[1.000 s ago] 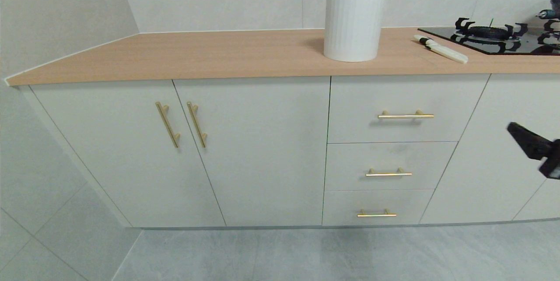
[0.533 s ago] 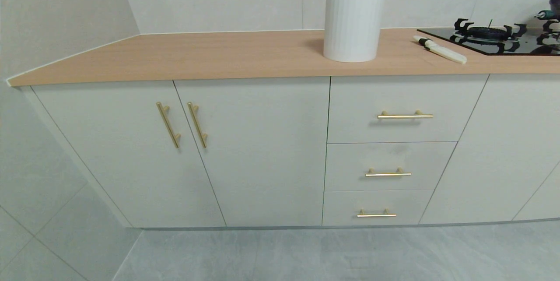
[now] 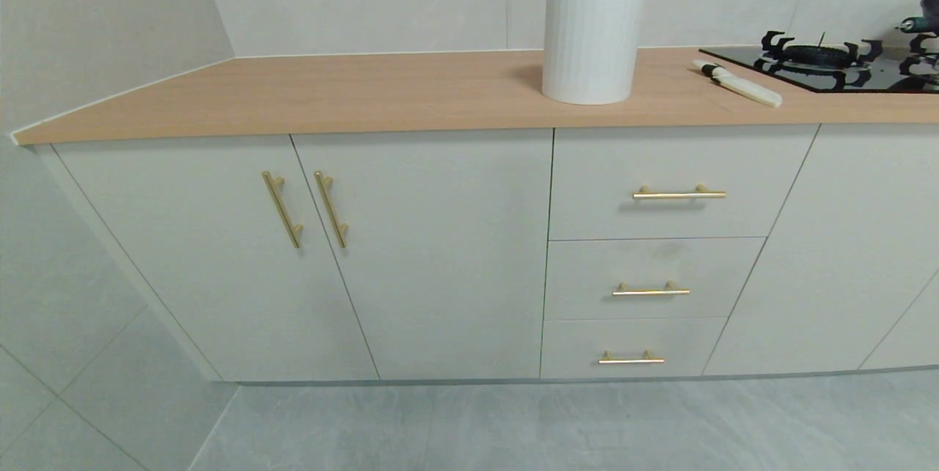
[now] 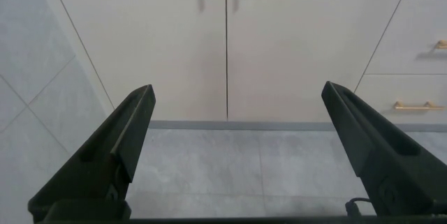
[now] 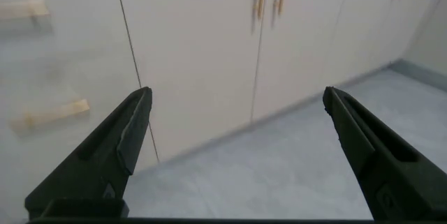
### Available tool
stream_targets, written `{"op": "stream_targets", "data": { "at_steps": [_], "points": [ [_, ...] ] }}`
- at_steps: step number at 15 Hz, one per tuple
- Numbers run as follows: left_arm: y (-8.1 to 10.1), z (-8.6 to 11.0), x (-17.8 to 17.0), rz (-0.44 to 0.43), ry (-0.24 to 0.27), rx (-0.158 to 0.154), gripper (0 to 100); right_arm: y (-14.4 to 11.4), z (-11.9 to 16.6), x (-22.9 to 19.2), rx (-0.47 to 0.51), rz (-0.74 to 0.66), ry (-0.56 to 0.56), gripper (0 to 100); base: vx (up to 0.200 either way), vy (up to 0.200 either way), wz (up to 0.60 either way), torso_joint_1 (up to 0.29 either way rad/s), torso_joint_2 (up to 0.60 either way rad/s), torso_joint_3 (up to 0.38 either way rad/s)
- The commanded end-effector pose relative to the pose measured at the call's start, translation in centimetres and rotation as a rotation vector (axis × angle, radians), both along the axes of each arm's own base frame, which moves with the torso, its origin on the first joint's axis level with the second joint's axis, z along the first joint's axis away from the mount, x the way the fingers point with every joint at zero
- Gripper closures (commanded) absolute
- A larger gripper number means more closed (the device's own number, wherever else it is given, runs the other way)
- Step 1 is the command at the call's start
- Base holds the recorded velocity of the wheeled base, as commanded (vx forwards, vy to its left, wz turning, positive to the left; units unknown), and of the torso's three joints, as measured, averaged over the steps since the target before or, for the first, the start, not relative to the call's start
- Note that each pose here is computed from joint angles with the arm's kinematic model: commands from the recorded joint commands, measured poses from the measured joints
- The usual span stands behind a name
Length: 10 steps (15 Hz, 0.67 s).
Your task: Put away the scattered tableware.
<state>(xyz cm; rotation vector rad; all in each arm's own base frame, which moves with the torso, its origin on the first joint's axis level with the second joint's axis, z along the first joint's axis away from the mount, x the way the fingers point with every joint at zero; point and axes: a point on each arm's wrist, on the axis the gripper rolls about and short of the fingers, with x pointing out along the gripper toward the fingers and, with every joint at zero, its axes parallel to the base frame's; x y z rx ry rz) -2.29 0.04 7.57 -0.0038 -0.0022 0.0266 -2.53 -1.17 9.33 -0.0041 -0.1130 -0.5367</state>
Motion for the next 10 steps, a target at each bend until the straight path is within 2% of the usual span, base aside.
{"op": "stream_targets", "data": {
  "at_steps": [1,2,3,5,10],
  "points": [
    [0.0,-0.01,0.01,0.001,0.001,-0.001,0,0.33,-0.83,0.02,0.027,0.146,0.013,0,0.0,0.0,0.0,0.0,0.0,0.0],
    [0.0,-0.01,0.01,0.001,0.001,-0.001,0,0.39,-1.0,0.06,0.034,0.177,0.026,0,0.0,0.0,0.0,0.0,0.0,0.0],
    [0.0,-0.01,0.01,0.001,0.001,-0.001,0,0.66,-1.26,0.15,0.058,0.305,0.045,0,0.0,0.0,0.0,0.0,0.0,0.0],
    [0.0,-0.01,0.01,0.001,0.001,-0.001,0,1.01,-1.63,0.24,0.052,0.46,0.087,0,0.0,0.0,0.0,0.0,0.0,0.0],
    [0.0,-0.01,0.01,0.001,0.001,-0.001,0,1.06,-1.71,0.22,0.03,0.484,0.104,0,0.0,0.0,0.0,0.0,0.0,0.0]
  ]
}}
